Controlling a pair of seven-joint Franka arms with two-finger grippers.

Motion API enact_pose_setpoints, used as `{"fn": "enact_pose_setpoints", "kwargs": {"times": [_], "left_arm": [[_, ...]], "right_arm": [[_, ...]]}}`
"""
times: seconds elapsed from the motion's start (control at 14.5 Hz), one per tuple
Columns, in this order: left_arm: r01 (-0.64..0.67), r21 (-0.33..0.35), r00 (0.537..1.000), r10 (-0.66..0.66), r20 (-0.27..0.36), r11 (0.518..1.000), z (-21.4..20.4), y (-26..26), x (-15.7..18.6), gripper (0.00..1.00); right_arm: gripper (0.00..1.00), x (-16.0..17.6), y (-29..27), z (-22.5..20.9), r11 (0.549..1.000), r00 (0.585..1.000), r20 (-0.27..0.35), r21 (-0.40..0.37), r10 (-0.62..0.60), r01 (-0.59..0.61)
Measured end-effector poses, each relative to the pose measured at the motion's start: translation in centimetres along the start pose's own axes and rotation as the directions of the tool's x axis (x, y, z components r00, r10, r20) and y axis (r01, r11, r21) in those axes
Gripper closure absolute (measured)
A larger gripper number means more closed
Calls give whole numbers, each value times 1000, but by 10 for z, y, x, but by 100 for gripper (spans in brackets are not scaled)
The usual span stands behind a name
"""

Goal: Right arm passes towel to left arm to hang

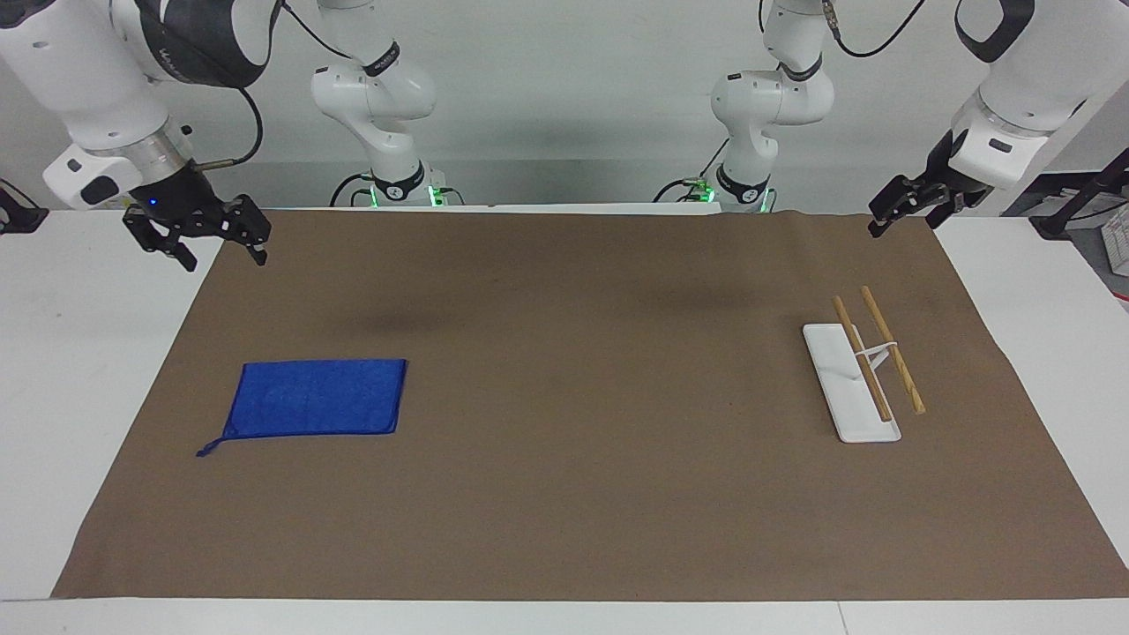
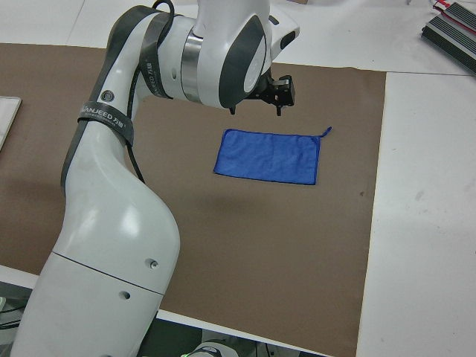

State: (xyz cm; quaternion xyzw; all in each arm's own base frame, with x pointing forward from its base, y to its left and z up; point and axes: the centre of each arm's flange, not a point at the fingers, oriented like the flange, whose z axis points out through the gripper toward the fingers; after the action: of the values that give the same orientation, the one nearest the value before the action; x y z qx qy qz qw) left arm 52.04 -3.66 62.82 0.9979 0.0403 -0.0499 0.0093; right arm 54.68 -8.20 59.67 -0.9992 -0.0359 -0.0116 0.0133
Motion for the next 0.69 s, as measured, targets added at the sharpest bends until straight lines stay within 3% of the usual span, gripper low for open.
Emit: {"fn": "enact_pose_setpoints", "kwargs": {"times": [0.48,0.69], "left_arm": [[0,0,1000,0,0,1000,0,0,0,0],[0,0,1000,0,0,1000,0,0,0,0]], "right_arm": [[0,2,-1,13,1000,1000,-3,-1,-1,1],[0,9,-5,67,1000,999,-37,-11,-20,20]]}}
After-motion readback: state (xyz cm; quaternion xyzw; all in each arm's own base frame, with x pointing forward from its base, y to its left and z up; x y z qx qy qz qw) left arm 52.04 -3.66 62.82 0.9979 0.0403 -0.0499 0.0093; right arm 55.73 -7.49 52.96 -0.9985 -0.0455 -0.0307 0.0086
